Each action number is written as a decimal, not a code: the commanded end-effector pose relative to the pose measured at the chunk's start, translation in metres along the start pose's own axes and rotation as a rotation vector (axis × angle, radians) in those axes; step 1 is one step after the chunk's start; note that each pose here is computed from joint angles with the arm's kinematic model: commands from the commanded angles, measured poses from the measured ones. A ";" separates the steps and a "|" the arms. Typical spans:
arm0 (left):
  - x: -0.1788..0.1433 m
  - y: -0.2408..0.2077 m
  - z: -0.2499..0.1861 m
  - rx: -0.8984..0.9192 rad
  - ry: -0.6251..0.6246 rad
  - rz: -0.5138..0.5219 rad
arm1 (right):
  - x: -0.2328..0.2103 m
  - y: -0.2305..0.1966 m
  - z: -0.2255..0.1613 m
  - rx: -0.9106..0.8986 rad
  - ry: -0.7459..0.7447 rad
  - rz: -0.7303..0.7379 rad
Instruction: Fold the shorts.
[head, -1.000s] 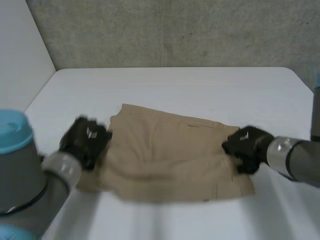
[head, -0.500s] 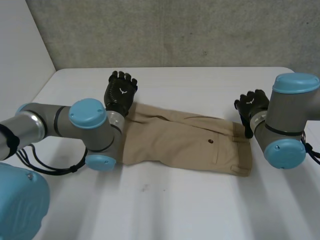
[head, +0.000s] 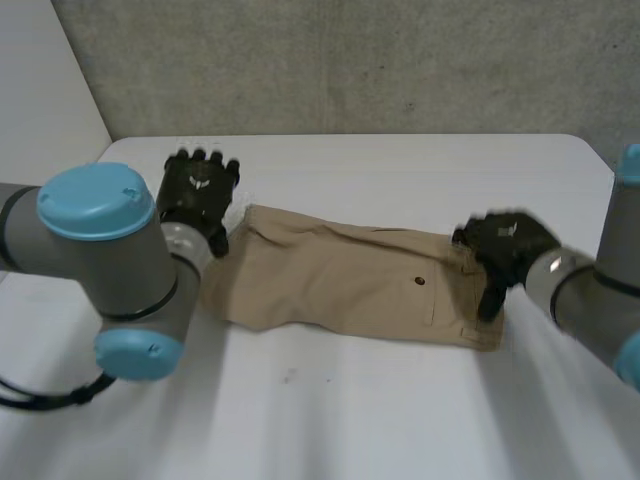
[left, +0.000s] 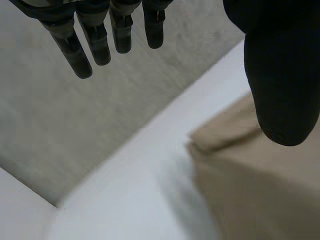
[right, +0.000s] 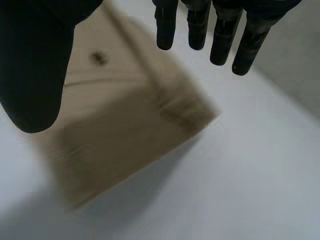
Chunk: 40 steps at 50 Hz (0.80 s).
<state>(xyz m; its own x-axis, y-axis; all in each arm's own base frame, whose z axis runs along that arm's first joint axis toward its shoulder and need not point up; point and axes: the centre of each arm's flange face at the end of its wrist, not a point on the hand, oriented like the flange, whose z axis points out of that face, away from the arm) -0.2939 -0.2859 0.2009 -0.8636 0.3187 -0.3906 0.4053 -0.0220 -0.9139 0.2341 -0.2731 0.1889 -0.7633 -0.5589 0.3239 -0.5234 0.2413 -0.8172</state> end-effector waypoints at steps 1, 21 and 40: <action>0.003 0.019 -0.018 -0.143 0.048 -0.170 | -0.010 0.033 0.002 -0.032 -0.059 0.078; 0.001 0.003 -0.043 0.031 0.107 -0.231 | 0.019 0.053 0.028 0.029 0.073 0.041; -0.011 -0.006 -0.083 0.238 0.216 -0.239 | 0.022 -0.027 0.010 0.239 0.195 -0.620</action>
<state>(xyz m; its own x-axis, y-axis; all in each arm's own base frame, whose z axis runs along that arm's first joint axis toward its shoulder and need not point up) -0.2644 -0.2130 0.2178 -0.8412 0.5184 -0.1536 0.1001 -0.1298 -0.9865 0.1709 -0.3119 0.1843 -0.5329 -0.4108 0.7398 -0.8166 0.0208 -0.5768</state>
